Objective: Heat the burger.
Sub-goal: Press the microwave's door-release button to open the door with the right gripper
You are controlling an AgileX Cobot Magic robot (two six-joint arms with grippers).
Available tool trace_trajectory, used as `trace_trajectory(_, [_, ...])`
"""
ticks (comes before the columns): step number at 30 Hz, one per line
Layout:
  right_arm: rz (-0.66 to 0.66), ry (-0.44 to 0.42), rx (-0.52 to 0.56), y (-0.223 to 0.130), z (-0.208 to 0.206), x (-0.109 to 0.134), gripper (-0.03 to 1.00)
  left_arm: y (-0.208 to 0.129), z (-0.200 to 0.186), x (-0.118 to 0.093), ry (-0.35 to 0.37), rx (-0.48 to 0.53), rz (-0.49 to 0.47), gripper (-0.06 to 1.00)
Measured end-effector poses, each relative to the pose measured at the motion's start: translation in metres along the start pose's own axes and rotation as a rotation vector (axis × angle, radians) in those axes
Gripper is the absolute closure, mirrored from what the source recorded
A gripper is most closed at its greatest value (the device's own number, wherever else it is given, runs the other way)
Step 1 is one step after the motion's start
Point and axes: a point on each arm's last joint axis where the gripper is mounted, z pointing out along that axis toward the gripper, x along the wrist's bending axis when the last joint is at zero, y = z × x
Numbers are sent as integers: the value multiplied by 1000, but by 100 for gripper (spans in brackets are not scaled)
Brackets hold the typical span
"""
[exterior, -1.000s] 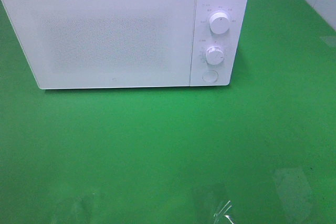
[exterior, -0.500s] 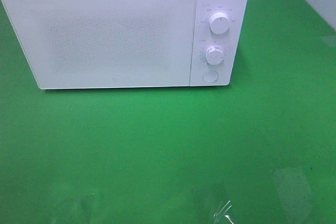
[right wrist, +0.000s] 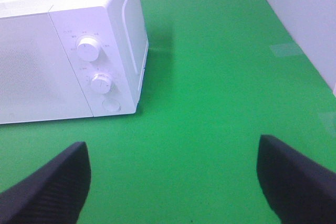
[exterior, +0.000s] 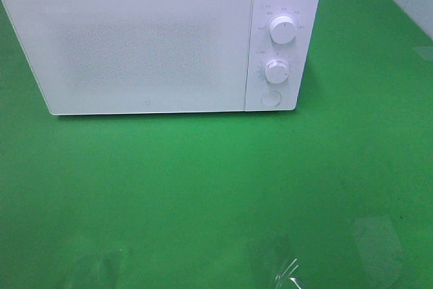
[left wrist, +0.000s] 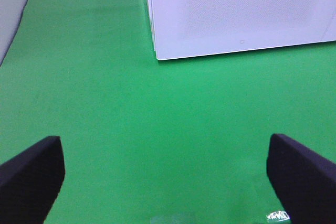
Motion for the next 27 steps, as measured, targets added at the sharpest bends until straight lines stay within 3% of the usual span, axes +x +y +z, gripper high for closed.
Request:
trace_trajectory(18, [-3, -9, 54, 29, 95, 0, 20, 0, 0, 0, 0, 0, 0, -5])
trace_trajectory(27, [-3, -10, -42, 21, 138, -2, 20, 0, 0, 0, 0, 0, 0, -5])
